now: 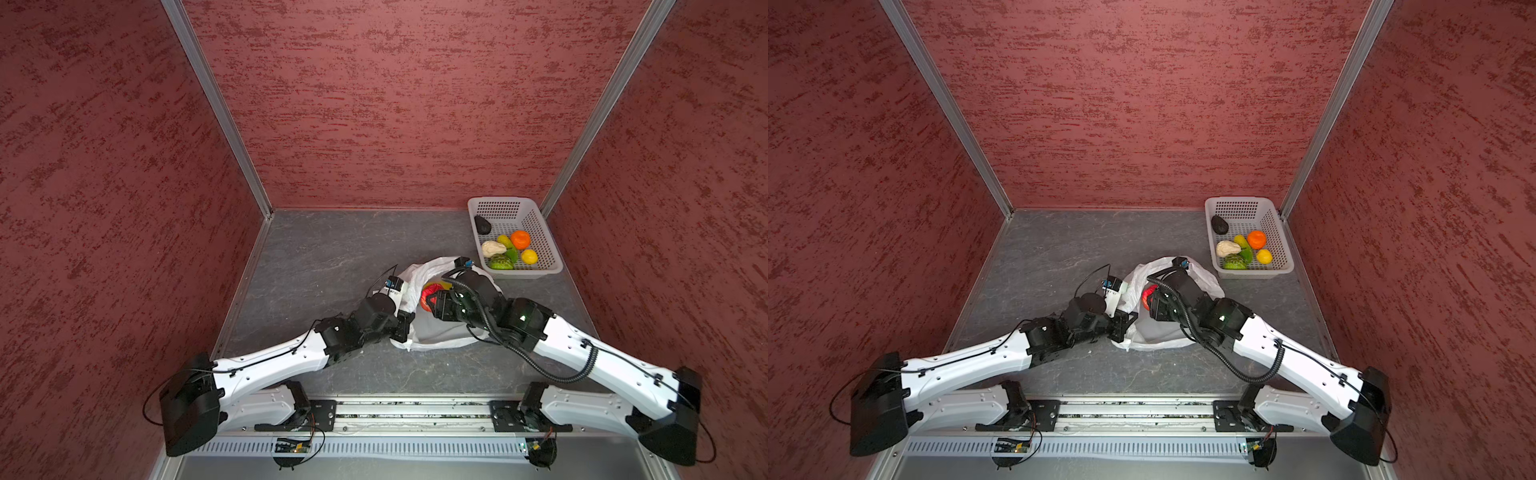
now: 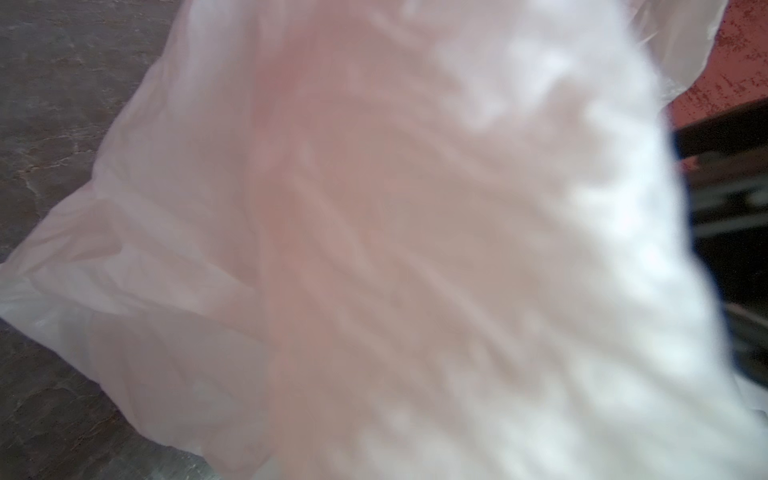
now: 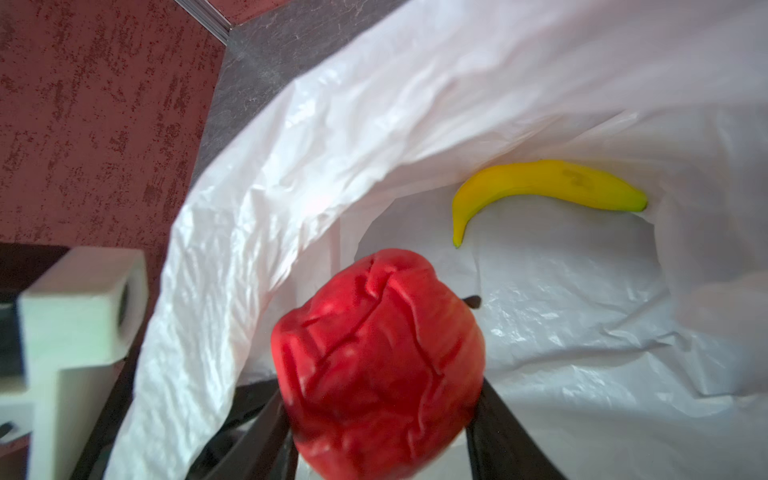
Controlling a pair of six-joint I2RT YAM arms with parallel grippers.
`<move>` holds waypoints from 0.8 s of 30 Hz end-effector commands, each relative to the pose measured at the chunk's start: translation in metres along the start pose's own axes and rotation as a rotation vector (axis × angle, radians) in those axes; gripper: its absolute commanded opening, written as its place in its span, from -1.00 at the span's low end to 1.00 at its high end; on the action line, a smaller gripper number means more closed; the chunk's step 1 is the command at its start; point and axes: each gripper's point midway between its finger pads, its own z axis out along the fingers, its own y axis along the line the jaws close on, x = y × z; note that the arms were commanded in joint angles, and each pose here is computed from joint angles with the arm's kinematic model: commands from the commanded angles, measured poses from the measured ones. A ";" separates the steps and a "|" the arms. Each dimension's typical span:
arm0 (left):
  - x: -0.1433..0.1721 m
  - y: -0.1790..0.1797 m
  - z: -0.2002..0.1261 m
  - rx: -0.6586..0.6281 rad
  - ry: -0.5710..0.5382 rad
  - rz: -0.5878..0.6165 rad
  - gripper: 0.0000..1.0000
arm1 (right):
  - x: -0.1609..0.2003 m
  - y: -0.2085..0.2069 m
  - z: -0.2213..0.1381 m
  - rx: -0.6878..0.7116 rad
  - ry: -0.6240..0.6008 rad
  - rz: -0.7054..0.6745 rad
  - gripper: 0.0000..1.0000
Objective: Untie the knot of the plastic bag and take out the fruit
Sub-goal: Pick up the fruit from the plastic bag, then place the fruit in the basket.
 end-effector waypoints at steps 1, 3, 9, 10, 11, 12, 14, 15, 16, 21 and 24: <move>-0.013 0.002 -0.005 -0.019 -0.024 -0.014 -1.00 | -0.005 0.004 -0.025 0.002 0.013 -0.022 -0.26; -0.014 0.006 -0.006 -0.030 -0.024 -0.019 -1.00 | -0.014 0.006 -0.036 0.008 -0.011 -0.020 -0.26; -0.014 0.015 -0.009 -0.059 -0.024 -0.035 -1.00 | -0.053 0.015 -0.068 0.009 -0.133 -0.010 -0.25; -0.013 0.017 -0.010 -0.065 -0.023 -0.038 -1.00 | -0.061 0.016 -0.072 0.016 -0.156 -0.010 -0.25; -0.013 0.018 -0.010 -0.068 -0.021 -0.039 -1.00 | -0.070 0.016 -0.077 0.023 -0.180 -0.012 -0.24; -0.012 0.018 -0.011 -0.069 -0.019 -0.038 -1.00 | -0.077 0.015 -0.080 0.028 -0.202 -0.012 -0.24; -0.011 0.020 -0.014 -0.074 -0.017 -0.039 -1.00 | -0.095 0.009 -0.088 0.046 -0.255 -0.004 -0.24; -0.010 0.021 -0.016 -0.077 -0.014 -0.040 -1.00 | -0.102 0.006 -0.091 0.052 -0.277 0.000 -0.23; -0.009 0.022 -0.017 -0.079 -0.012 -0.041 -1.00 | -0.110 0.000 -0.094 0.062 -0.303 0.008 -0.24; -0.003 0.027 -0.029 -0.092 -0.007 -0.046 -1.00 | -0.144 -0.037 -0.102 0.141 -0.405 0.053 -0.22; 0.001 0.031 -0.036 -0.097 -0.008 -0.054 -1.00 | -0.159 -0.065 -0.100 0.195 -0.455 0.082 -0.21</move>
